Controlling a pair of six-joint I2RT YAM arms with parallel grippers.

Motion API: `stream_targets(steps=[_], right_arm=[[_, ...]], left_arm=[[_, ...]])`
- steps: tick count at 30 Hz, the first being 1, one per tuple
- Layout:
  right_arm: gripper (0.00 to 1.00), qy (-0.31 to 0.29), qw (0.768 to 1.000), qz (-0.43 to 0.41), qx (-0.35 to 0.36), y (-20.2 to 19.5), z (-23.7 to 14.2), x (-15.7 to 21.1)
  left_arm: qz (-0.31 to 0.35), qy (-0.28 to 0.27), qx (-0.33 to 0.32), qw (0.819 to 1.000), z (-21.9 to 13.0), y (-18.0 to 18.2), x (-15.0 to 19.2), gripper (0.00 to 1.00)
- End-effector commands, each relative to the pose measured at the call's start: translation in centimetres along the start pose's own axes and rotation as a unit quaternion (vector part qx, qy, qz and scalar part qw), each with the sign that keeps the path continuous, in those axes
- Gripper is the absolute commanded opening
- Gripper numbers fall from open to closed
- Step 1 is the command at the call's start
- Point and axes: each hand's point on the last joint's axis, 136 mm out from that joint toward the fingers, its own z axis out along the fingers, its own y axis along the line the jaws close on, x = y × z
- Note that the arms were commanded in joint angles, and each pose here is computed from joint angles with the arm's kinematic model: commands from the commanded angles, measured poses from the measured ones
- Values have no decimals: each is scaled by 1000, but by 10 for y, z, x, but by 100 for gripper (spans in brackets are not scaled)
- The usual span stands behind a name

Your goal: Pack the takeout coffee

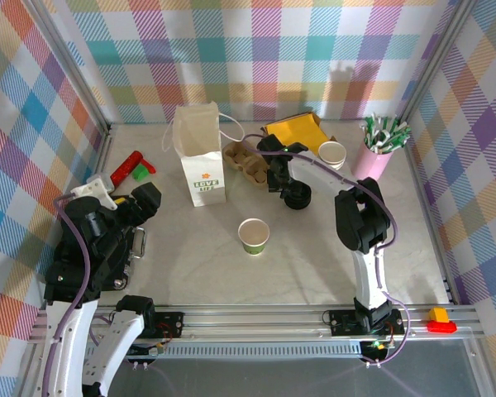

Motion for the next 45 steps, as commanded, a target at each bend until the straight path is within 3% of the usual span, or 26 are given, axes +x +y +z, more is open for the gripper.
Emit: stream_targets(steps=[1, 21, 40, 45], right_arm=[[48, 7, 1000, -3, 3, -2, 3, -2], [35, 16, 1000, -2, 8, -8, 11, 4], [34, 26, 1000, 1, 11, -9, 20, 6], [26, 25, 1000, 0, 10, -9, 18, 5]], left_arm=[[-8, 14, 9, 1000, 3, -2, 7, 100], [-13, 18, 10, 1000, 7, -1, 10, 100], [-15, 19, 9, 1000, 8, 0, 11, 100], [-15, 20, 8, 1000, 8, 0, 12, 100]])
